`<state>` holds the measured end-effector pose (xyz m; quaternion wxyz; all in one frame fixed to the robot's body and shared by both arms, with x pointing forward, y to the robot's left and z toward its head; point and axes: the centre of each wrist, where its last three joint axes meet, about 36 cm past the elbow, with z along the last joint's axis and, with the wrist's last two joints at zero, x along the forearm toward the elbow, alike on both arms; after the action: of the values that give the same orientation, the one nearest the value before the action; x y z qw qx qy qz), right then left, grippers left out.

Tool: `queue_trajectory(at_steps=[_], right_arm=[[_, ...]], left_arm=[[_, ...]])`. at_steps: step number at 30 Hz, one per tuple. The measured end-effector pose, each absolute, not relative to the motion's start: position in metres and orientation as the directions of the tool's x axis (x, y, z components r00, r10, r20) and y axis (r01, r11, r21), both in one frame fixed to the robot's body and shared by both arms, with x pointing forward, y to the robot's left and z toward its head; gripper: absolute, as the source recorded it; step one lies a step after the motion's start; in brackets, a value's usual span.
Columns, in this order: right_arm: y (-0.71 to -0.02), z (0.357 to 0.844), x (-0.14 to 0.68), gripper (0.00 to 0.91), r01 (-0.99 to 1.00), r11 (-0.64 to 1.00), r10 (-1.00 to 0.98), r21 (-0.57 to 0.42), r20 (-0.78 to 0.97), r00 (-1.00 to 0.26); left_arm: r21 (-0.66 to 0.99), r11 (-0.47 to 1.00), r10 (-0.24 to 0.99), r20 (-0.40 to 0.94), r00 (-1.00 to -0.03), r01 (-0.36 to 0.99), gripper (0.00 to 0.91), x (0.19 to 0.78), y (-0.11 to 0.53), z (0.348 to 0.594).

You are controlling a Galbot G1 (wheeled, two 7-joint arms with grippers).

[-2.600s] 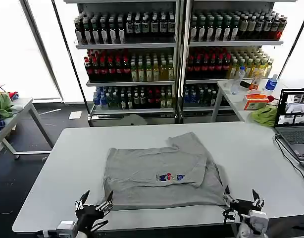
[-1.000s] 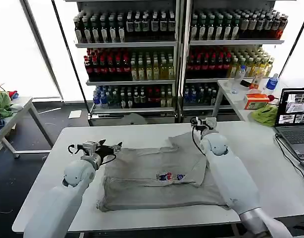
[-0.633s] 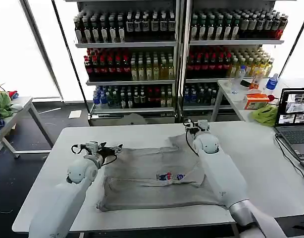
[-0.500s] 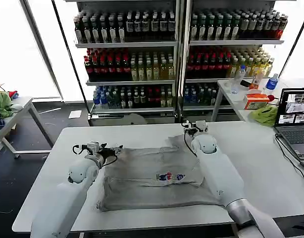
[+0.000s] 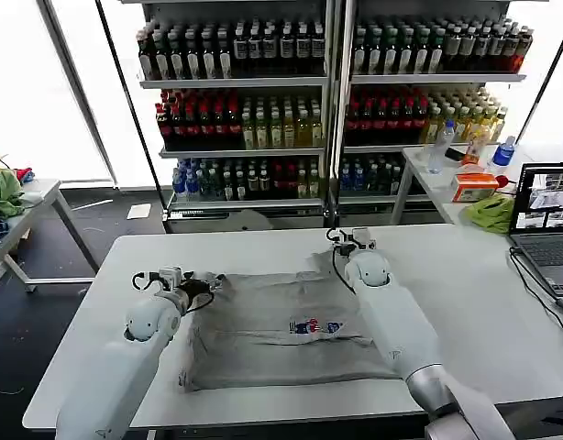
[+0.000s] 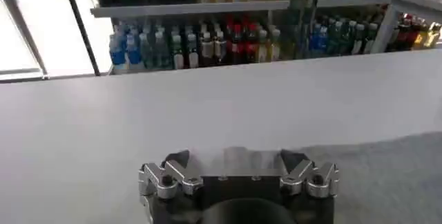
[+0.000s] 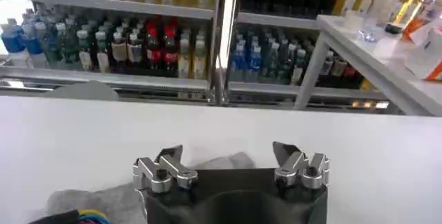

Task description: Fold and organize the clothes.

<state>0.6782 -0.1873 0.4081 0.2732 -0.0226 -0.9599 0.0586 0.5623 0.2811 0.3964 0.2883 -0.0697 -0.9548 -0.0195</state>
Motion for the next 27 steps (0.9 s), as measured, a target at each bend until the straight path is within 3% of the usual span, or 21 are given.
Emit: queue_trajectory(at_steps=[8,10,11,12,13,15,27], right_arm=[[-0.194,0.399,0.673,0.907,0.016,0.993,0.079,-0.119,0.538,-0.839],[-0.194,0.397,0.671,0.907,0.016,0.993,0.078,-0.117,0.542,-0.837],[-0.194,0.396,0.671,0.867,0.017,0.993,0.077,-0.115,0.542,-0.837],[-0.193,0.395,0.67,0.484,0.017,0.993,0.076,-0.113,0.543,-0.836],[-0.193,0.394,0.669,0.322,0.016,0.994,0.074,-0.111,0.544,-0.836],[-0.191,0.392,0.667,0.0,0.016,0.994,0.071,-0.105,0.546,-0.835],[-0.19,0.384,0.654,0.0,0.023,0.995,0.073,-0.096,0.552,-0.831]], left_arm=[[-0.002,0.99,0.12,0.558,-0.821,0.144,0.907,0.56,0.28,0.393],[-0.001,0.989,0.121,0.559,-0.82,0.145,0.746,0.559,0.279,0.392],[0.0,0.989,0.12,0.561,-0.819,0.145,0.363,0.559,0.279,0.391],[0.0,0.989,0.12,0.561,-0.819,0.145,0.05,0.558,0.279,0.391],[0.001,0.989,0.119,0.563,-0.818,0.145,0.01,0.558,0.28,0.39],[0.002,0.989,0.119,0.565,-0.817,0.145,0.01,0.558,0.28,0.389],[-0.003,0.989,0.121,0.57,-0.813,0.145,0.0,0.55,0.281,0.384]])
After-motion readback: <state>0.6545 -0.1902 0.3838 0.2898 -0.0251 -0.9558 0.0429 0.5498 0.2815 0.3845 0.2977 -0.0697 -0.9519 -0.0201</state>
